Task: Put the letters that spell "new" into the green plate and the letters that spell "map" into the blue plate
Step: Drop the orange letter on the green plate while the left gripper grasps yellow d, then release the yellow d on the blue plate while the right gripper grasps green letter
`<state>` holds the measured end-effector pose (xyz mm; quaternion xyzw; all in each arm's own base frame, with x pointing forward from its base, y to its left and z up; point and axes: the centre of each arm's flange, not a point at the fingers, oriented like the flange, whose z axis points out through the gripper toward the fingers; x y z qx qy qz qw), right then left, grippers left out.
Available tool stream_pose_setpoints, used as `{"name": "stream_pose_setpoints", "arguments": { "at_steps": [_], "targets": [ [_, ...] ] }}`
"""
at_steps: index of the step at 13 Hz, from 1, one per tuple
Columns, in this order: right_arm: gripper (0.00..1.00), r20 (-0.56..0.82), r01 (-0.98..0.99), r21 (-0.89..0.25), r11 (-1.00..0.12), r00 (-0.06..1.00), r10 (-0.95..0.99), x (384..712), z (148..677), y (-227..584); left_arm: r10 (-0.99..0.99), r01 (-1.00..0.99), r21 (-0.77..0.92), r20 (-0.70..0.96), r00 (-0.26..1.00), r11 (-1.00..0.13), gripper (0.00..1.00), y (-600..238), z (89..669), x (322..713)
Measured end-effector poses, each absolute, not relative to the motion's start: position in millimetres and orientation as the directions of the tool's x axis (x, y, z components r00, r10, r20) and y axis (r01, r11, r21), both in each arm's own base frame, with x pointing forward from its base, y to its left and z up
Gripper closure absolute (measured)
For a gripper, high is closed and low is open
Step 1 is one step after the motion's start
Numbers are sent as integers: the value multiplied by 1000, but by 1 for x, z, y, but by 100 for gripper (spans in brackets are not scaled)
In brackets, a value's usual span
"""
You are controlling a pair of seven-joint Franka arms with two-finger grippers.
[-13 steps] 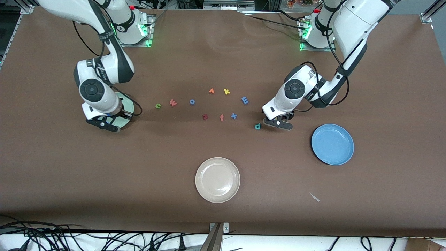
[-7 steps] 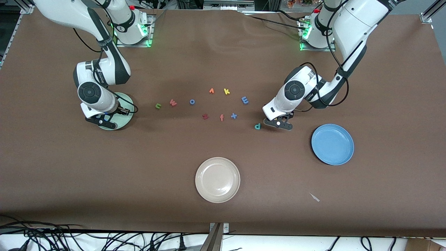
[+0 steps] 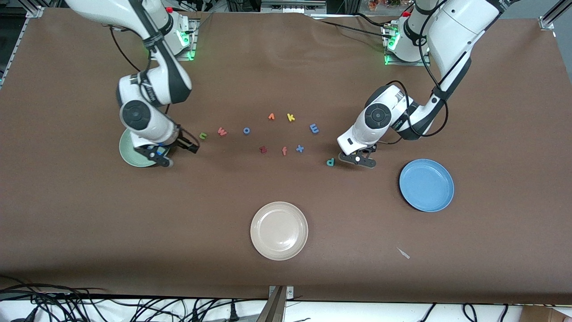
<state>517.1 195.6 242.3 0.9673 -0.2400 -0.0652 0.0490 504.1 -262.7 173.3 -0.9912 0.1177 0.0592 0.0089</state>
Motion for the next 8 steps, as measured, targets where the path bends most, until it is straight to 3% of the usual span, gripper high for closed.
{"name": "stream_pose_setpoints", "arguments": {
  "at_steps": [4,6,8],
  "targets": [
    [14,-60,-469,71,-880,879,-474,478,204,216,-225,-247,-99,-196,955,-964,72,-227,219,555],
    [36,-58,-472,65,-879,878,-475,462,188,209,-261,-289,-106,-219,940,-952,72,-199,242,579],
    [39,-59,-472,66,-879,878,-475,455,183,206,-316,-342,-84,-228,921,-936,72,-161,249,596]
  ]
}}
